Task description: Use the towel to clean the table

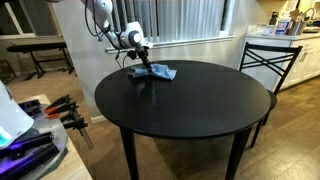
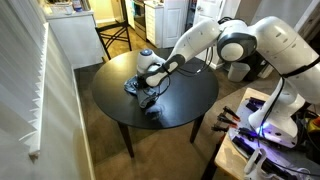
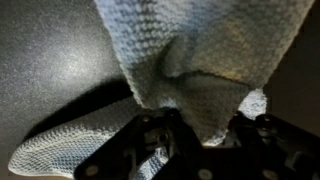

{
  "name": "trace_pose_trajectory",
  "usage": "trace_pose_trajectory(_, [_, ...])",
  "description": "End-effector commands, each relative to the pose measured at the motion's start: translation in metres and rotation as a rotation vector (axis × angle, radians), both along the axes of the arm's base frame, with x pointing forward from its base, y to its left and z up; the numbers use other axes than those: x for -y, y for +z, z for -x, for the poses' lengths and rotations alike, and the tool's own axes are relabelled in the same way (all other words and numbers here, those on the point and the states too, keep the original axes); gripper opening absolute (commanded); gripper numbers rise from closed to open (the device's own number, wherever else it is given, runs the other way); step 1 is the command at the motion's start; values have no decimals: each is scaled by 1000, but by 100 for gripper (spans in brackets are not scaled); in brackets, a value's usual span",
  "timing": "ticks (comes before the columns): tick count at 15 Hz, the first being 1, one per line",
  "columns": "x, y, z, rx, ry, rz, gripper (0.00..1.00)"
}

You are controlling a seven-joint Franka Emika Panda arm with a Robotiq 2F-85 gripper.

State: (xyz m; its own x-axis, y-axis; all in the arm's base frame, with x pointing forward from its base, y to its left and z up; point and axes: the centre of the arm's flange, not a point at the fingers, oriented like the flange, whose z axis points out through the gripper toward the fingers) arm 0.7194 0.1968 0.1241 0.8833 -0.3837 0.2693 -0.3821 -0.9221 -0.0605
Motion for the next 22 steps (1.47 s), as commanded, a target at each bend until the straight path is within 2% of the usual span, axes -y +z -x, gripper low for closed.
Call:
trace_pose_trajectory(1, [18,-10,-10,-38,-48,33,7])
trace_pose_trajectory(4, [72,-15,-14,-84,-185,14,8])
trace_pose_trajectory(8, [155,-7,1,-77,-380,11,8])
trace_pose_trajectory(11, [196,-2,13,-69,-532,9,8])
trace_pose_trajectory(14, [218,9,33,-65,-665,25,8])
trace_pose_trajectory(16, [229,15,68,-84,-732,62,8])
trace_pose_trajectory(19, [240,16,107,-135,-900,65,8])
trace_pose_trajectory(22, [229,13,142,-202,-911,70,8])
